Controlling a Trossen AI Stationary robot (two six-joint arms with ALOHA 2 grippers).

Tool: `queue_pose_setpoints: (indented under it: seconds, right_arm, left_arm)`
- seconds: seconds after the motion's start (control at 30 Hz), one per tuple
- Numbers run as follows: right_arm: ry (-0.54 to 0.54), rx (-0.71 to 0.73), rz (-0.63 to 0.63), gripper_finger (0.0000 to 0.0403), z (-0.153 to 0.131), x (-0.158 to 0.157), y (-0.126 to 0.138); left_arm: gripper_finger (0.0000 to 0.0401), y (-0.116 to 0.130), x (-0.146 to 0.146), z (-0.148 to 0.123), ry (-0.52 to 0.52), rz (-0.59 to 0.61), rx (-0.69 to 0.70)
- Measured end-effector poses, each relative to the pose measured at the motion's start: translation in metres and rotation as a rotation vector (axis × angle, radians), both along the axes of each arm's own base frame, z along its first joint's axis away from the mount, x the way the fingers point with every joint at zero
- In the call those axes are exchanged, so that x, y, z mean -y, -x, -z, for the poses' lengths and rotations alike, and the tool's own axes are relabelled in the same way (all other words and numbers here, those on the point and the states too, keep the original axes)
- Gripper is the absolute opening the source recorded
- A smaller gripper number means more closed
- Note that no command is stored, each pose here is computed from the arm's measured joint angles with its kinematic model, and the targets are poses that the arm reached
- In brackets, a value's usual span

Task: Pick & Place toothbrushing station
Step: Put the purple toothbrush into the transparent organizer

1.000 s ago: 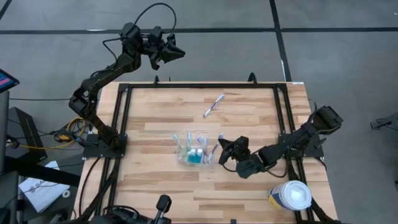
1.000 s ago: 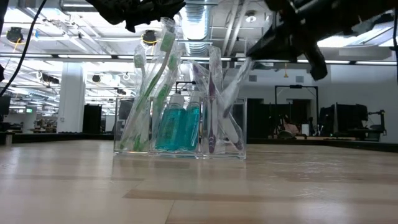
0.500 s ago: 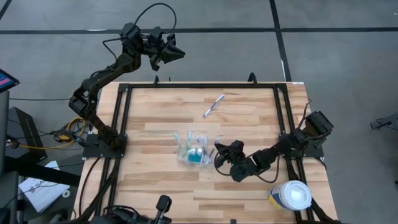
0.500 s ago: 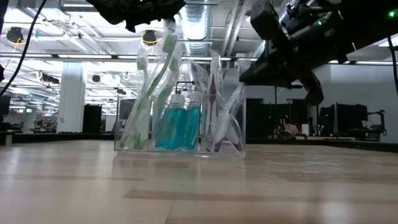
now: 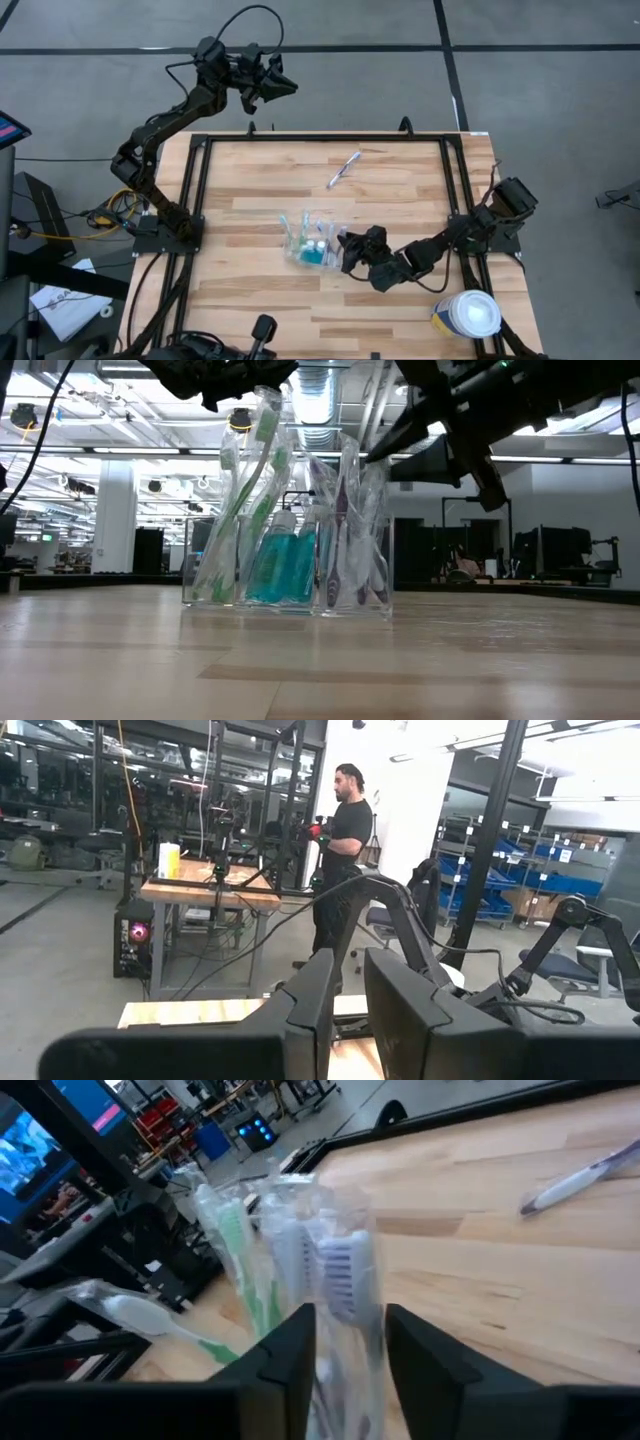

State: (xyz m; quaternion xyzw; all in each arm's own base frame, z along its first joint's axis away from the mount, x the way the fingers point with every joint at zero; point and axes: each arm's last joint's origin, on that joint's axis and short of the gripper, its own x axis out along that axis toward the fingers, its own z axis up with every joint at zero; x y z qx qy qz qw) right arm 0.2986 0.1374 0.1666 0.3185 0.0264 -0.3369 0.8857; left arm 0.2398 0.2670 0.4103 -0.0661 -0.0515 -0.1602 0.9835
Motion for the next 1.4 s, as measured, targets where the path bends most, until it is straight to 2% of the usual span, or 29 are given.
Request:
queue_pose_setpoints:
  seconds: [0.2,0.37,0.5,0.73,0.87,1.0,1.13,1.27,1.4]
  right_arm:
    - [-0.039,0.016,-0.037,0.0154,-0.001,-0.001,-0.002]
    - [-0.137,0.012,-0.158,0.0183,-0.002,-0.011,0.0]
    - [-0.187,0.015,-0.208,0.02,-0.002,-0.021,0.005]
    - [-0.305,-0.008,-0.229,0.0212,0.005,-0.037,0.018]
    - [-0.333,0.079,-0.199,0.0207,0.0,-0.041,0.019]
    - [-0.239,0.225,-0.149,0.0199,-0.021,-0.033,0.008]
    - [-0.134,0.265,-0.151,0.0191,-0.056,-0.01,0.004]
    - [-0.001,0.269,-0.119,0.0182,-0.095,0.027,0.007]
    - [0.084,0.314,-0.11,0.0174,-0.131,0.079,0.012]
  left_arm:
    - [0.0053,-0.001,0.001,0.0,0.001,0.005,0.0]
    - [0.0053,-0.001,0.002,0.0,0.003,0.016,-0.005]
    - [0.0053,-0.001,0.002,0.0,0.003,0.023,-0.008]
    - [0.0053,-0.001,0.002,0.001,0.014,0.024,-0.014]
    - [0.0053,-0.005,0.005,0.001,0.039,0.043,-0.024]
    - [0.0053,-0.014,0.013,0.001,0.056,0.081,-0.034]
    - [0.0053,-0.023,0.022,0.002,0.072,0.09,-0.036]
    - [0.0053,-0.031,0.025,0.009,0.113,0.064,-0.073]
    - [0.0055,-0.036,0.024,0.033,0.162,-0.037,-0.212]
